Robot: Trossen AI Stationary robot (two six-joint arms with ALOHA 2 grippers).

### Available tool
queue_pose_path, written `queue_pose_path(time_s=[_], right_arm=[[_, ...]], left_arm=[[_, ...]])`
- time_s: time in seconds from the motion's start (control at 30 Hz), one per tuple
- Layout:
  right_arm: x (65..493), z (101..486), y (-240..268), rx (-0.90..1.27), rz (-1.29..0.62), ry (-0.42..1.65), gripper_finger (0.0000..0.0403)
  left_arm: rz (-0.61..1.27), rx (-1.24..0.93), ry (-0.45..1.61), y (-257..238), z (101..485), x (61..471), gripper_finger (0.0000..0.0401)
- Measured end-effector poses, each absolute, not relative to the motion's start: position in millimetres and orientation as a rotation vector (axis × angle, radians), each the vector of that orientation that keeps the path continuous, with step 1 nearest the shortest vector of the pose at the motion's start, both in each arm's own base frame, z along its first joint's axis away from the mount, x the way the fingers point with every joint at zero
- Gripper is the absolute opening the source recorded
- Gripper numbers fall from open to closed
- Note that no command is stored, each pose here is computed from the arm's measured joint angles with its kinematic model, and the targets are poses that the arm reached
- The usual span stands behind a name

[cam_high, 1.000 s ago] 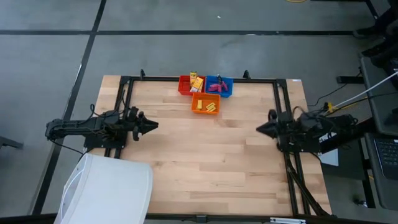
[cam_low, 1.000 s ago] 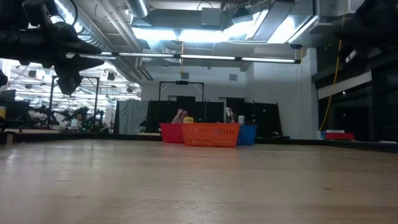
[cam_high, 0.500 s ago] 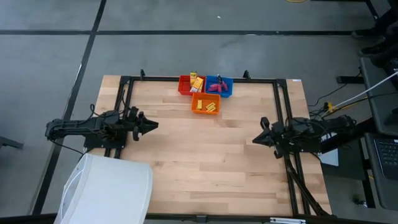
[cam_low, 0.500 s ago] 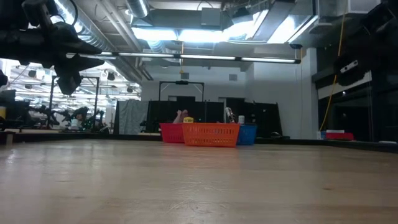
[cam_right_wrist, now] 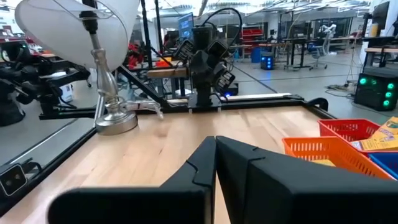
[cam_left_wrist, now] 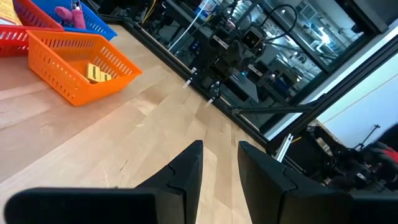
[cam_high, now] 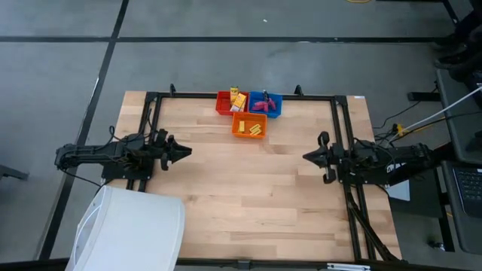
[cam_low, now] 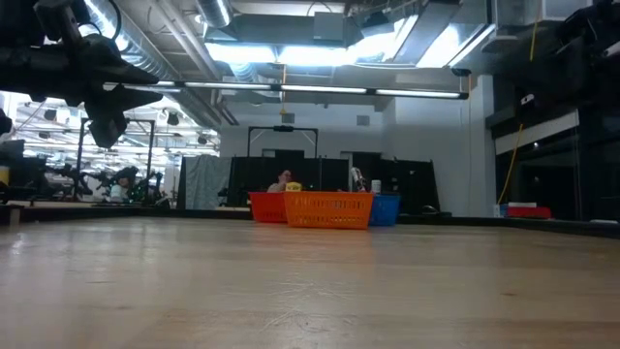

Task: Pick & Place School Supplies
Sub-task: Return to Home Position

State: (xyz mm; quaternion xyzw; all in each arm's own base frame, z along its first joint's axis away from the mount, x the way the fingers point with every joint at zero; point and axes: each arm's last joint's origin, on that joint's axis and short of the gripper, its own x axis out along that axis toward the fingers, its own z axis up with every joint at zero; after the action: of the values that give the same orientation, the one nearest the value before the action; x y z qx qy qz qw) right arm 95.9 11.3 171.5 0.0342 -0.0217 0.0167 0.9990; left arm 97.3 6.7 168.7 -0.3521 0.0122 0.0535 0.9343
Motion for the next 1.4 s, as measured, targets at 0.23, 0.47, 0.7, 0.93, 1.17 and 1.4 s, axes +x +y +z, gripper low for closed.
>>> queue_pose_path(time_s=[0.23, 0.47, 0.7, 0.93, 1.17, 1.4], right_arm=[[95.8, 171.6, 11.4, 0.068, 0.039, -0.044, 0.0019], [95.8, 171.6, 11.3, 0.068, 0.038, -0.044, 0.0020], [95.9, 171.6, 11.3, 0.066, 0.038, -0.044, 0.0020], [95.8, 171.6, 11.3, 0.066, 0.038, -0.044, 0.0020], [95.8, 171.6, 11.3, 0.066, 0.038, -0.044, 0.0020], [95.8, 171.7, 11.3, 0.067, 0.038, -0.045, 0.0020]], left_arm=[[0.109, -0.720, 0.025, 6.7, 168.7, 97.3, 0.0098], [0.109, -0.720, 0.025, 6.7, 168.7, 97.3, 0.0098], [0.109, -0.720, 0.025, 6.7, 168.7, 97.3, 0.0098], [0.109, -0.720, 0.025, 6.7, 168.9, 97.3, 0.0098], [0.109, -0.720, 0.025, 6.7, 168.9, 97.3, 0.0098], [0.109, -0.720, 0.025, 6.7, 168.9, 97.3, 0.0098]])
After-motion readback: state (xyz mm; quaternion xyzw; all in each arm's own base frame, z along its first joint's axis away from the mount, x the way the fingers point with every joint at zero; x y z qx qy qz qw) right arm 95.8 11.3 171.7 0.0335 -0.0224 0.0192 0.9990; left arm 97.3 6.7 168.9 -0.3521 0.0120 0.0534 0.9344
